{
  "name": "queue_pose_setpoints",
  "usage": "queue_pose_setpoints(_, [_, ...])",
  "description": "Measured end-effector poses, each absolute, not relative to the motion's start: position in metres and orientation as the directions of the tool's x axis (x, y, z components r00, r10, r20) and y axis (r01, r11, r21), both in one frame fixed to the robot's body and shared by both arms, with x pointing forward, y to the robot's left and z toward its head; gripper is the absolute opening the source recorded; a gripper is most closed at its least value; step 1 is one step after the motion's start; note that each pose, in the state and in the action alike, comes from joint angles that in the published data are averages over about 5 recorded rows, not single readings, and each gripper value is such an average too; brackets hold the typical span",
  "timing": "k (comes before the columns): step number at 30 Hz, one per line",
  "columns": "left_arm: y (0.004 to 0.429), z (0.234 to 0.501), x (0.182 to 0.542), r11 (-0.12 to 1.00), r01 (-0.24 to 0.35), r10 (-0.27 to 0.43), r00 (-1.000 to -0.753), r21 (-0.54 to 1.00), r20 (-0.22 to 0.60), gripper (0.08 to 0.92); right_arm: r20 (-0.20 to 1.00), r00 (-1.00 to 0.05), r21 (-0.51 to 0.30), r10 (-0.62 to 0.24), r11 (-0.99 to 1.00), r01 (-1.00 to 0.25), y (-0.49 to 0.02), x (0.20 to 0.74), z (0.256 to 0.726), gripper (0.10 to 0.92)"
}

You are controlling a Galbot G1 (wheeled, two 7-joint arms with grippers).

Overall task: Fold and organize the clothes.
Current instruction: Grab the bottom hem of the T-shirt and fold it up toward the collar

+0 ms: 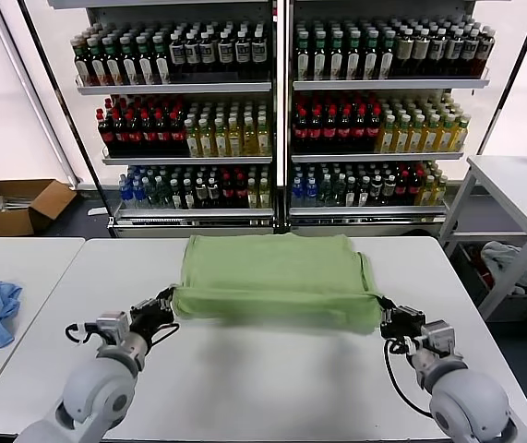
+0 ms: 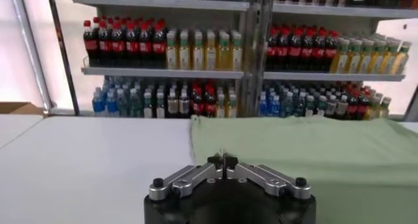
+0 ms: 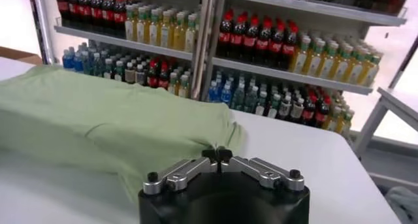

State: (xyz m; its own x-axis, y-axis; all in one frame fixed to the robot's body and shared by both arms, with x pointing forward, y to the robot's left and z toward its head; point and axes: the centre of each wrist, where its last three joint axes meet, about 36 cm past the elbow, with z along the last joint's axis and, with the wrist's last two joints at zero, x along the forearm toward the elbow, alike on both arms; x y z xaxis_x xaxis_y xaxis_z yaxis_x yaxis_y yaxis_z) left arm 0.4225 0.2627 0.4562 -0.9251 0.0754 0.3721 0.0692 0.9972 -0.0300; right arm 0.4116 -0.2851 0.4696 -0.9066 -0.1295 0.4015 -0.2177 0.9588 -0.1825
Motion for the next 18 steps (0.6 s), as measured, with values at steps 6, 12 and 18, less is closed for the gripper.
queue_pose_setpoints(6, [0.267,0.448,0.449,0.999,0.041,0.037,-0.927,0.004,0.372,0.083,0.401,-0.906,-0.203,-0.135,0.951,-0.232,-0.283,0.444,0.46,0.106])
queue_pose_setpoints(12, [0.269,0.44,0.461,0.999,0.037,0.023,-0.922,0.031,0.386,0.083,0.398,-0.907,-0.232,-0.137,0.942,-0.244,-0.277,0.468,0.452,0.106])
queue_pose_setpoints(18, [0.271,0.434,0.468,0.998,0.037,0.011,-0.916,0.056,0.4,0.083,0.389,-0.911,-0.259,-0.137,0.933,-0.251,-0.271,0.486,0.445,0.106])
